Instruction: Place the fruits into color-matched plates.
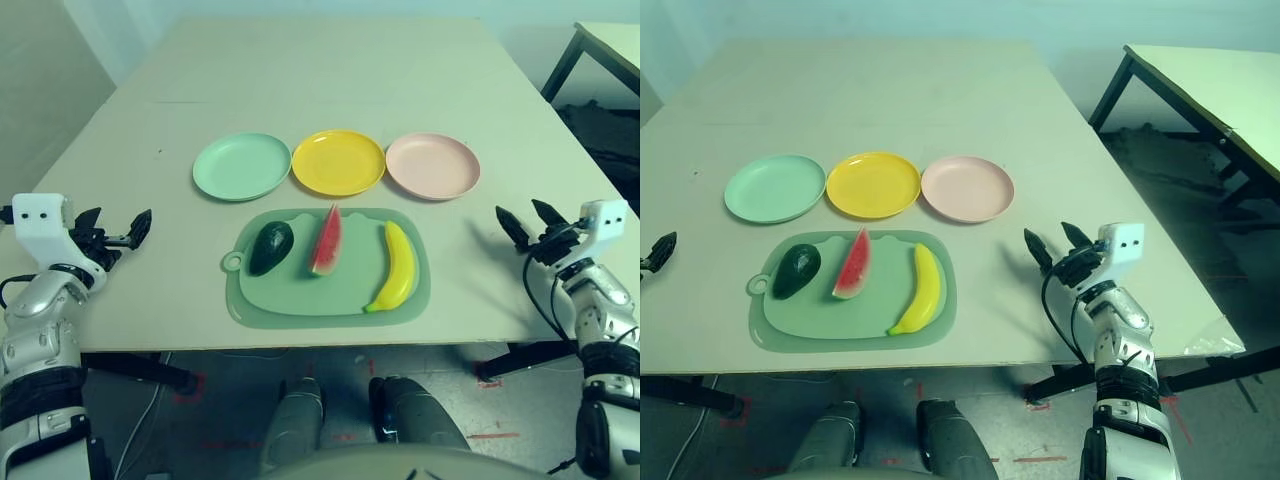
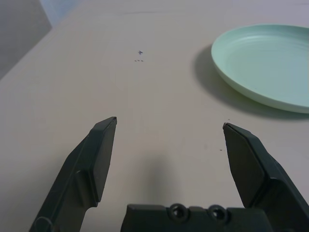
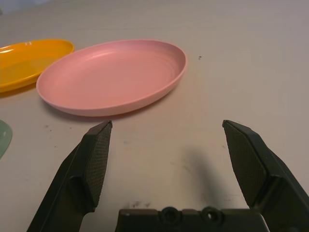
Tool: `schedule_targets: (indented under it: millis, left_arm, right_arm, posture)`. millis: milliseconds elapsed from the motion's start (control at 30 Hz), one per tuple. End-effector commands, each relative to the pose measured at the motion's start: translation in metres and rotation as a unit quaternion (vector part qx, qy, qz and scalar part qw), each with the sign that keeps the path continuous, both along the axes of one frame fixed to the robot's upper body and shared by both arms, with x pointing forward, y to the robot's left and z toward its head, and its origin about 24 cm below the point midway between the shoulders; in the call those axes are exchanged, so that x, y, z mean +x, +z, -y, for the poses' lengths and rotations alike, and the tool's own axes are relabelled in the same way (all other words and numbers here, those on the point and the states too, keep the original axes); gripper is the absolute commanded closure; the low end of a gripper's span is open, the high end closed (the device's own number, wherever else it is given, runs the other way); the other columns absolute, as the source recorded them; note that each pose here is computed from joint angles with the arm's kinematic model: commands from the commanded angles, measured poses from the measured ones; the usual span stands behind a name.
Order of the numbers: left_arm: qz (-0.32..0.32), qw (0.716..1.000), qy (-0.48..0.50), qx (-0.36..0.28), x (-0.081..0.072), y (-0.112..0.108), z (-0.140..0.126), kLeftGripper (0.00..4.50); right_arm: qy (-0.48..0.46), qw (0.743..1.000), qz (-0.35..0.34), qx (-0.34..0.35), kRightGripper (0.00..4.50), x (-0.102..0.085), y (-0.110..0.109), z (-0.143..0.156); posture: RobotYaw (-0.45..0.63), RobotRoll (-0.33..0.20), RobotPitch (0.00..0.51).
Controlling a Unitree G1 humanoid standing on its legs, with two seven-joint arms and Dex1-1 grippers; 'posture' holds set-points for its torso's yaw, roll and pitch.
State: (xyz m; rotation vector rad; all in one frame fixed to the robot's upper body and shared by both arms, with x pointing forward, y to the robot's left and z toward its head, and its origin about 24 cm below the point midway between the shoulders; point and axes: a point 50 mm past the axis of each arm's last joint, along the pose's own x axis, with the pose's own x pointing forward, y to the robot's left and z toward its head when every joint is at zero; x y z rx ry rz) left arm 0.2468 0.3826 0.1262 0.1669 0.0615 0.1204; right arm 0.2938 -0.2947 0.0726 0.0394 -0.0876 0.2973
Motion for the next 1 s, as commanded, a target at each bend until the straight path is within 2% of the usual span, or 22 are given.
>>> schedule_targets:
  millis: [33, 233, 467, 667, 800, 900, 1000]
  left_arm:
    - [-0.001, 1.0, 0.0, 0.007, 0.003, 0.006, 0.0, 0.03]
    - [0.004, 1.0, -0.006, 0.015, 0.005, 0.016, 0.0, 0.03]
    - [0.007, 1.0, -0.007, 0.009, 0.006, 0.016, -0.002, 0.03]
    - [0.005, 0.991, -0.134, 0.013, 0.019, 0.019, 0.016, 0.03]
    - [0.002, 0.954, -0.296, 0.043, 0.023, 0.041, 0.033, 0.03]
    - [-0.014, 0.906, -0.418, 0.067, 0.022, 0.06, 0.046, 0.03]
    - [-0.044, 0.852, -0.513, 0.098, 0.019, 0.074, 0.056, 0.03]
  right_arm:
    - [-0.008, 1.0, -0.003, 0.008, 0.0, -0.002, -0.004, 0.0]
    - [-0.013, 1.0, -0.003, 0.013, 0.0, -0.001, -0.007, 0.001]
    - [-0.021, 1.0, 0.002, 0.004, 0.0, -0.005, -0.004, 0.009]
    - [-0.02, 1.0, 0.004, -0.017, 0.0, -0.008, 0.005, 0.019]
    - [0.017, 0.998, 0.004, -0.054, 0.0, -0.006, 0.013, 0.016]
    - [0.051, 0.991, 0.013, -0.125, 0.0, -0.002, 0.028, 0.011]
    - [0.109, 0.972, 0.025, -0.206, 0.0, 0.0, 0.044, 0.002]
  posture:
    - [0.07, 0.0, 0.142]
    - [0.06, 0.0, 0.144]
    - [0.02, 0.0, 0.136]
    - [0.02, 0.0, 0.146]
    - [0.01, 0.0, 0.145]
    - [-0.01, 0.0, 0.14]
    - [-0.04, 0.0, 0.132]
